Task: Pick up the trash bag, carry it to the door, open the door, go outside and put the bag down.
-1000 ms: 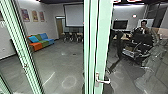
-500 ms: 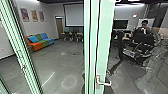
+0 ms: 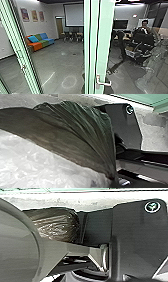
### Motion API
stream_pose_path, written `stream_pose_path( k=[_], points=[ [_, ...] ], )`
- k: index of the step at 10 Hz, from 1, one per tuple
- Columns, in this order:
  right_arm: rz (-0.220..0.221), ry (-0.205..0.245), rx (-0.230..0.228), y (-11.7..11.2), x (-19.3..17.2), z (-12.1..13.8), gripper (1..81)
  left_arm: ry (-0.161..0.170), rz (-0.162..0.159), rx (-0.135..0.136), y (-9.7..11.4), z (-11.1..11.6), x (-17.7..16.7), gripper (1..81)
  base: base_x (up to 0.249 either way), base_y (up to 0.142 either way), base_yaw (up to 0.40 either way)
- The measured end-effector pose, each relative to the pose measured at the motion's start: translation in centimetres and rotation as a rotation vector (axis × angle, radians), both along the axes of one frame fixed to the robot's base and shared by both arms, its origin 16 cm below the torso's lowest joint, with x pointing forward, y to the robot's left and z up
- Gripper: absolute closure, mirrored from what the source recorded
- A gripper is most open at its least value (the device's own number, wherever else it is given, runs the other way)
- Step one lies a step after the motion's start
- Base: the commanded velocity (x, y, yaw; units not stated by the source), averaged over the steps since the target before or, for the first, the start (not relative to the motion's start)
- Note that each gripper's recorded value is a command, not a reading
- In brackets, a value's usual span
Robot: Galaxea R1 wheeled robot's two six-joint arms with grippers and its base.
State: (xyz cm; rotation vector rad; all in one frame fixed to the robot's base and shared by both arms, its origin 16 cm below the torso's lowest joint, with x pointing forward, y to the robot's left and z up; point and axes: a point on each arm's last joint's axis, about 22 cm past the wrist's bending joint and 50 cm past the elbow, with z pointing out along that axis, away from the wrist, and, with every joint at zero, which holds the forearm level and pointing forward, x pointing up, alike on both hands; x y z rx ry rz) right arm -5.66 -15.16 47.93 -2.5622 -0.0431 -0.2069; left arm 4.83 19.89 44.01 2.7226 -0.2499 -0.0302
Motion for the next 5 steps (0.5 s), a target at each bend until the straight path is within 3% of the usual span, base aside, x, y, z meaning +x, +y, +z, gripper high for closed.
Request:
stream_pose_path(
  k=[3, 5],
  points=[
    [-0.023, -0.031, 0.095, -0.7, 0.9, 4.4, 1.0, 0.0, 0.0, -0.001, -0.1, 0.0, 0.0, 81.1, 0.0, 0.0, 0.0],
    [-0.047, -0.059, 0.111, -3.7, 1.4, 7.2, 1.0, 0.001, -0.001, -0.008, -0.6, 0.0, -0.1, 81.1, 0.0, 0.0, 0.0]
  ],
)
